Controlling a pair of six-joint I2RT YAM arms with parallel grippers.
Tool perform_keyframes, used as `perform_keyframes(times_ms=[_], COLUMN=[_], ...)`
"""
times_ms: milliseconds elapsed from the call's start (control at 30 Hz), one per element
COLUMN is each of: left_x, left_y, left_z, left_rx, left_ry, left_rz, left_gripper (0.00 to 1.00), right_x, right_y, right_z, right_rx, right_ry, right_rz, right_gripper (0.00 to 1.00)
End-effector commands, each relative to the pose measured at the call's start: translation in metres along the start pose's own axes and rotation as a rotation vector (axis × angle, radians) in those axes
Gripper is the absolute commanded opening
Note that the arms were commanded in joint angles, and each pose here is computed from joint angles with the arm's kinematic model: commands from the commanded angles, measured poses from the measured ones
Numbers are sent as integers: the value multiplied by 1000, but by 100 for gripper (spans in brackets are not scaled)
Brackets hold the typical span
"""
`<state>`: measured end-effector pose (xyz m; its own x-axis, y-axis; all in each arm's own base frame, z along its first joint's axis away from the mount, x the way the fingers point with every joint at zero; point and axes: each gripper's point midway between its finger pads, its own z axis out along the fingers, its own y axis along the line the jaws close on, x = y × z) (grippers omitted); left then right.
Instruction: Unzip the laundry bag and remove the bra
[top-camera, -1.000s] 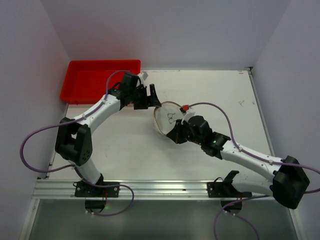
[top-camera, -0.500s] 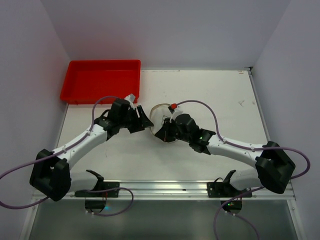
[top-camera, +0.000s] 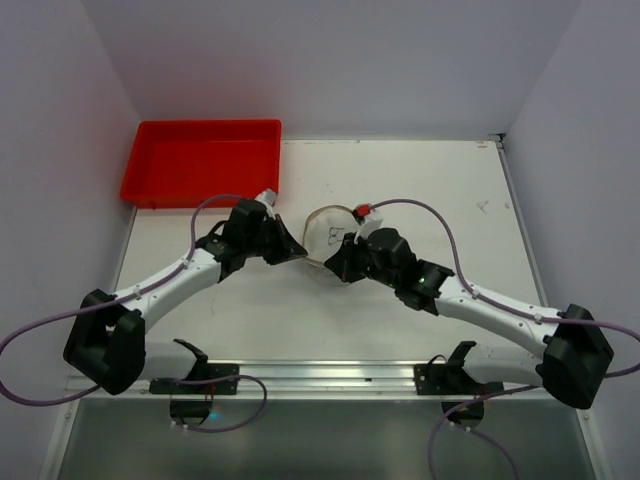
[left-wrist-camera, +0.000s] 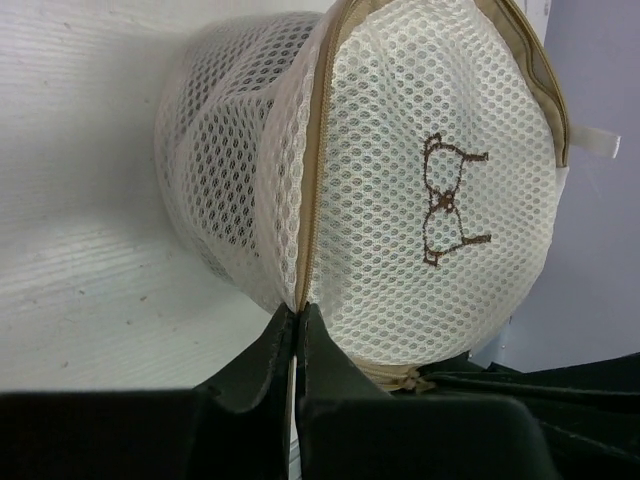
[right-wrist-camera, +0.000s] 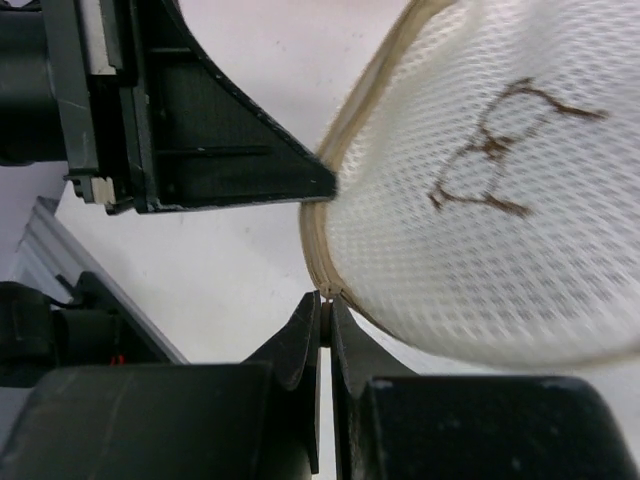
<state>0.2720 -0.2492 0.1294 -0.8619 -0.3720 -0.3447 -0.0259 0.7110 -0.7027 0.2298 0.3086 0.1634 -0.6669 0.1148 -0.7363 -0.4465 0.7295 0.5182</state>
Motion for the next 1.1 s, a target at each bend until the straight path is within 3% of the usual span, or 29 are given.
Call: perform_keyframes(times_ms=[0, 267, 567, 633, 667, 733, 767, 800, 900, 1067], left_x=[-31, -24, -6, -6, -6, -7, -7, -8, -11, -11], left_y=[15, 23, 21, 17, 17, 12, 11, 9, 2, -7], left_z=[-14, -36, -36, -36, -36, -37, -37, -37, -38, -40], left_rx=[-51, -66, 11, 34, 37, 52, 55, 58, 75, 106], left_ry=[-107, -59, -7, -11, -10, -11, -11, -10, -11, 2], left_rz=[32, 178, 213, 201, 194, 198, 198, 200, 210, 209], left_gripper=[0, 0, 0, 0, 0, 1, 1, 1, 2, 3], right_x=[-15, -46, -53, -55, -54, -64, -60, -63, -70, -73], right_y=[-33, -134, -84, -76, -69, -60, -50, -43, -17, 13], right_z=[-26, -65, -46, -50, -53, -60, -62, -65, -67, -54], right_rx=[110, 400, 153, 130, 113, 109, 92, 84, 62, 3], right_ry=[-45, -93, -35, -22, -18, -39, -24, -33, -38, -19], right_rz=[-81, 77, 74, 11, -41, -101, -136, -183, -297, -453], right_gripper=[0, 0, 0, 12, 27, 43, 58, 65, 75, 75])
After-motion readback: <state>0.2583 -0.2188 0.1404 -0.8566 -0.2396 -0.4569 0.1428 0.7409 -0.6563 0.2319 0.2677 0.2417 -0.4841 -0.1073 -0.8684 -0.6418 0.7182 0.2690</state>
